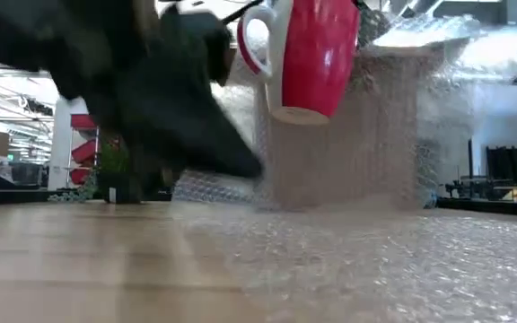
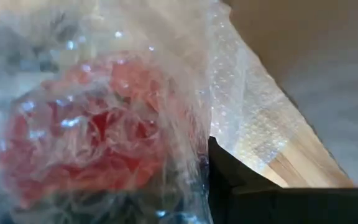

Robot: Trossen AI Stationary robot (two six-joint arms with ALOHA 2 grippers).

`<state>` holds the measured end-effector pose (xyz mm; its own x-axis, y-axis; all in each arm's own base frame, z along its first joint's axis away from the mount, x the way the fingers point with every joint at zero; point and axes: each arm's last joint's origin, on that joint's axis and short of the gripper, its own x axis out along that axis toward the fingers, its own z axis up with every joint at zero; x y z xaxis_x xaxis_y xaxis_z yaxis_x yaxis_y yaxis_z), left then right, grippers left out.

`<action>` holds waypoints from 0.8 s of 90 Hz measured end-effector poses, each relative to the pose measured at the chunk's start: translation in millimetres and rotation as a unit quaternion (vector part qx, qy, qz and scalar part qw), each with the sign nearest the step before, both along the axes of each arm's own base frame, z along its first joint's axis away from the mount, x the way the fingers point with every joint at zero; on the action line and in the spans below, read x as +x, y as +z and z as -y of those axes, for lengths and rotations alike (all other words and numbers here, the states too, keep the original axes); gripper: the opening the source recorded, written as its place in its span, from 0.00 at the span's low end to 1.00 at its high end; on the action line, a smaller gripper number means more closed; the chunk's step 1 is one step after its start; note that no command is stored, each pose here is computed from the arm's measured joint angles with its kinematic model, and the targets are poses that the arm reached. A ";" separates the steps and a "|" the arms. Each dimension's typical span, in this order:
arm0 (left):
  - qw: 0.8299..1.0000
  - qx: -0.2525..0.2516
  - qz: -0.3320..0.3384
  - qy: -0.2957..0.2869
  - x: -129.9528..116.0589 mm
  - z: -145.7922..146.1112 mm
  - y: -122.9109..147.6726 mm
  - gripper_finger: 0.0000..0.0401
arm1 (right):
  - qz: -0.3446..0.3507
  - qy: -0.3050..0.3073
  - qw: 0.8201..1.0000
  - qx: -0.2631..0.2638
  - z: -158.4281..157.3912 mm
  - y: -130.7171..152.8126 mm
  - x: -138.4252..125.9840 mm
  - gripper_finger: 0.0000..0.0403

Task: Wrap mug
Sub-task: Wrap the red mug in the bubble wrap

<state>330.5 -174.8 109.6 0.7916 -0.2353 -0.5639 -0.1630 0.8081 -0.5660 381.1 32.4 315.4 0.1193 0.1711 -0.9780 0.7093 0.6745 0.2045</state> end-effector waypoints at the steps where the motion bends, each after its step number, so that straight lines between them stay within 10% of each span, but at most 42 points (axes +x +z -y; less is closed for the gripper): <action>1: 1.000 -0.002 -0.003 -0.005 0.6 1.0 -1.7 0.00 | -0.001 0.000 1.000 0.000 -0.2 -0.2 -0.2 0.00; 40: 0.989 -0.073 -0.040 -0.124 -29.0 54.9 3.6 0.00 | -0.032 0.018 0.999 0.000 -42.8 -15.0 -6.8 0.00; 57: 0.995 0.011 0.095 -0.022 -14.0 47.0 45.6 0.00 | -0.025 -0.004 1.000 0.001 -29.8 -11.5 -5.7 0.00; 72: 0.986 0.155 0.058 0.007 2.7 29.6 29.5 0.00 | 0.001 -0.024 1.000 0.004 -14.6 2.5 -5.9 0.00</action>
<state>333.2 -204.5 139.1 0.8571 -0.0544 -0.5123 -0.1239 0.9434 -0.3075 375.2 47.1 317.9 0.1285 0.1734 -0.9764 0.7405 0.6382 0.2108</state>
